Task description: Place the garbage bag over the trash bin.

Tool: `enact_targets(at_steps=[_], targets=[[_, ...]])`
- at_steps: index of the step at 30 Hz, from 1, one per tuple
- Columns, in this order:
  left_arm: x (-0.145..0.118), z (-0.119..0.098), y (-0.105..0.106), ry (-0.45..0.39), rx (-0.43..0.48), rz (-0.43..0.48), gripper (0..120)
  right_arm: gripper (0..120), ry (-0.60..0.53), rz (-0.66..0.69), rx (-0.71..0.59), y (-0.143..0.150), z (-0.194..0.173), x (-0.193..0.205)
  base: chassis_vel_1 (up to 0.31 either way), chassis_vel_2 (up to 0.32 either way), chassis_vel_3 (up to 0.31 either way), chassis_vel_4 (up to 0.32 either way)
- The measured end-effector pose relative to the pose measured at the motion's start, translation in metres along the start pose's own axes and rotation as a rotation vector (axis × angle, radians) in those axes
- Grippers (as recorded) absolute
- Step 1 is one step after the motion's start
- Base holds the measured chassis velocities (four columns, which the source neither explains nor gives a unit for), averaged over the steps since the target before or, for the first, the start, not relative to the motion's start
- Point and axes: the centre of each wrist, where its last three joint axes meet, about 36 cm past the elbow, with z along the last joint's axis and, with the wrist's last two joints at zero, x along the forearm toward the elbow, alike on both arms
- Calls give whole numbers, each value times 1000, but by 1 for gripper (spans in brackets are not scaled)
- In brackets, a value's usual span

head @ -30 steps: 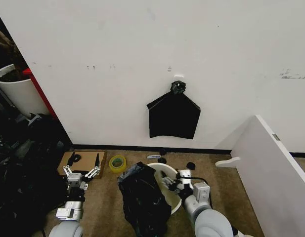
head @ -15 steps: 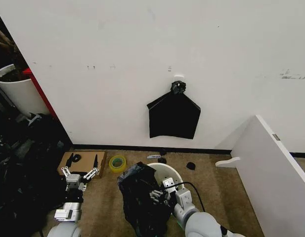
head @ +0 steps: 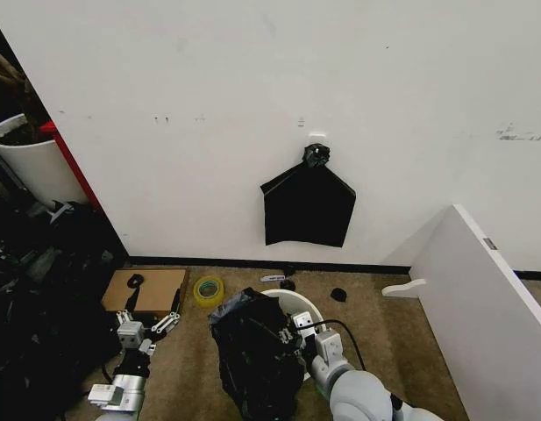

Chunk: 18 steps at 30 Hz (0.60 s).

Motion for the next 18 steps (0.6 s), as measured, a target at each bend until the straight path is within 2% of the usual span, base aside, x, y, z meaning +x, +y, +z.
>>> enact_targets(at_steps=[4, 8, 10, 11, 15, 18], targets=[[4, -3, -10, 64, 51, 71, 100, 0, -11, 3, -2, 0, 1, 0, 0, 0, 0, 0], [8, 2, -44, 197, 162, 129, 100, 0, -21, 2, -1, 1, 4, 1, 0, 0, 0, 0], [8, 6, -59, 253, 195, 130, 100, 0, -25, 0, -1, 2, 6, 2, 0, 0, 0, 0], [8, 6, -59, 253, 195, 130, 100, 0, -25, 0, -1, 2, 6, 2, 0, 0, 0, 0], [8, 11, -84, 368, 238, 96, 100, 0, -39, 0, -2, 2, 7, 2, 0, 0, 0, 0], [8, 11, -90, 402, 244, 85, 100, 0, -47, 5, -1, 1, 6, 2, 0, 0, 0, 0]])
